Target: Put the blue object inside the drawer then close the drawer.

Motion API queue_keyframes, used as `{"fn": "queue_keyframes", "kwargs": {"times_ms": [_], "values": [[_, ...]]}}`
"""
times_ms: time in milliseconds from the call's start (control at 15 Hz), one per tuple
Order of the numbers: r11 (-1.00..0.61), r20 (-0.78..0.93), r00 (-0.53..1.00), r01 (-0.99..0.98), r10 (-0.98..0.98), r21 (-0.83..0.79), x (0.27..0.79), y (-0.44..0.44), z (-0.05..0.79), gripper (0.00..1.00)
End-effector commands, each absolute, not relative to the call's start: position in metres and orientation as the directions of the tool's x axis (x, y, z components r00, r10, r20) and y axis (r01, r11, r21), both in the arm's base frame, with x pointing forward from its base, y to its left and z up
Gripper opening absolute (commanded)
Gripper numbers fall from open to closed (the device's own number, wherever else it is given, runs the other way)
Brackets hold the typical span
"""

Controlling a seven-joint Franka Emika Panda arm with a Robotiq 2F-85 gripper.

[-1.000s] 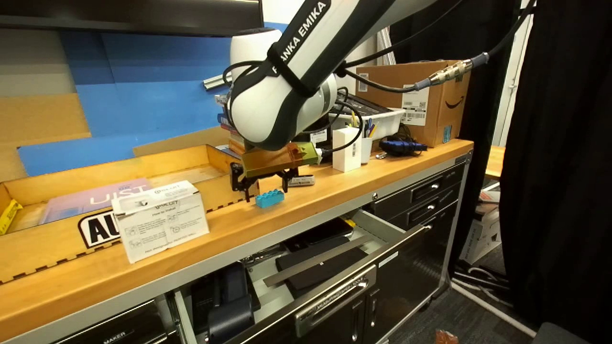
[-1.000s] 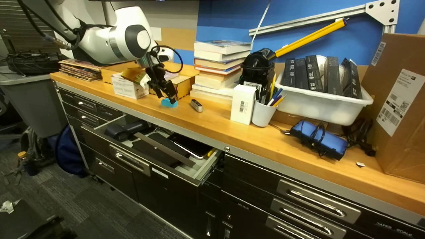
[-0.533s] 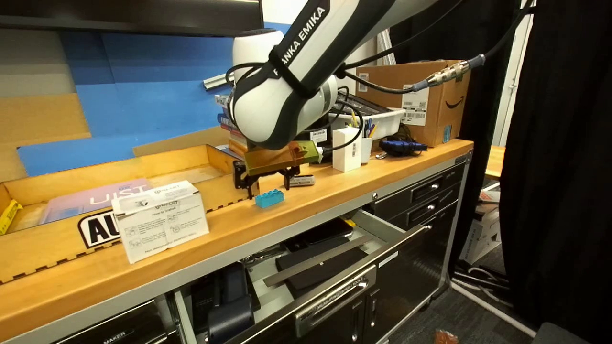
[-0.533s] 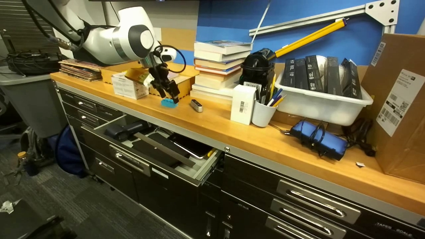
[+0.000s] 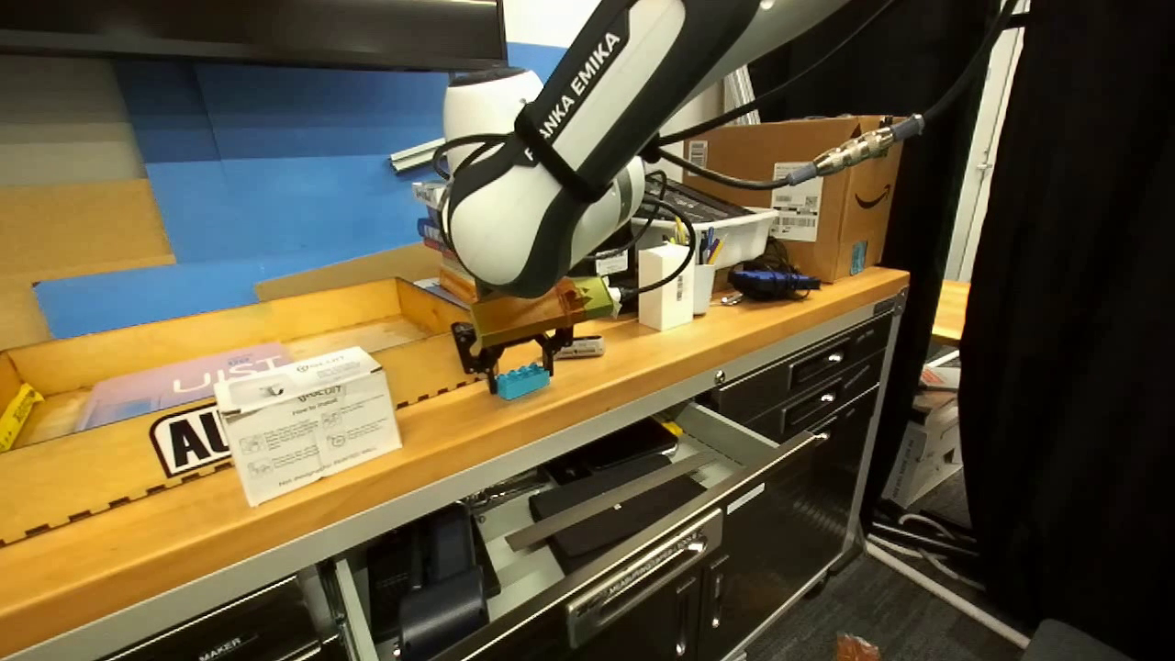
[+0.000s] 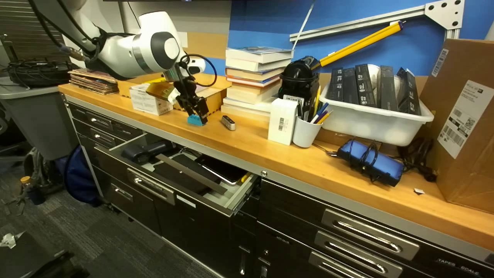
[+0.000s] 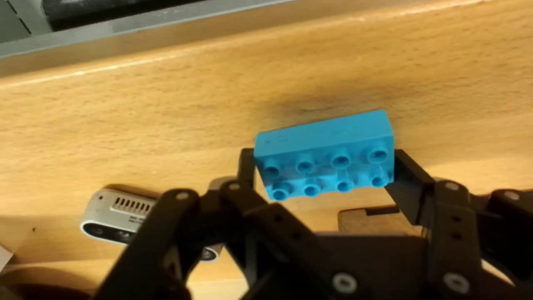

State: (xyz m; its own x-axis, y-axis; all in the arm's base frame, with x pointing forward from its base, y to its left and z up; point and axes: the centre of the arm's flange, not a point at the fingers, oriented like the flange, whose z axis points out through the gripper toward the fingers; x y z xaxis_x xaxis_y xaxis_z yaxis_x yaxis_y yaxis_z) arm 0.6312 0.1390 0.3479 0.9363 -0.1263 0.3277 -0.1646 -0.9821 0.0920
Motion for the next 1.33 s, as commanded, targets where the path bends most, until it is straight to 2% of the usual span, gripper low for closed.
{"fn": "queue_keyframes", "kwargs": {"times_ms": [0, 400, 667, 1267], "values": [[-0.981, 0.298, 0.947, -0.157, -0.116, 0.116, 0.615, 0.133, 0.36, 0.51], [-0.953, 0.151, 0.97, -0.22, -0.191, 0.206, 0.553, 0.081, 0.361, 0.51], [-0.957, 0.104, 0.971, -0.231, -0.215, 0.175, 0.515, 0.06, 0.342, 0.51], [-0.968, 0.092, 0.969, -0.237, -0.23, 0.079, 0.508, 0.093, 0.276, 0.51]]}}
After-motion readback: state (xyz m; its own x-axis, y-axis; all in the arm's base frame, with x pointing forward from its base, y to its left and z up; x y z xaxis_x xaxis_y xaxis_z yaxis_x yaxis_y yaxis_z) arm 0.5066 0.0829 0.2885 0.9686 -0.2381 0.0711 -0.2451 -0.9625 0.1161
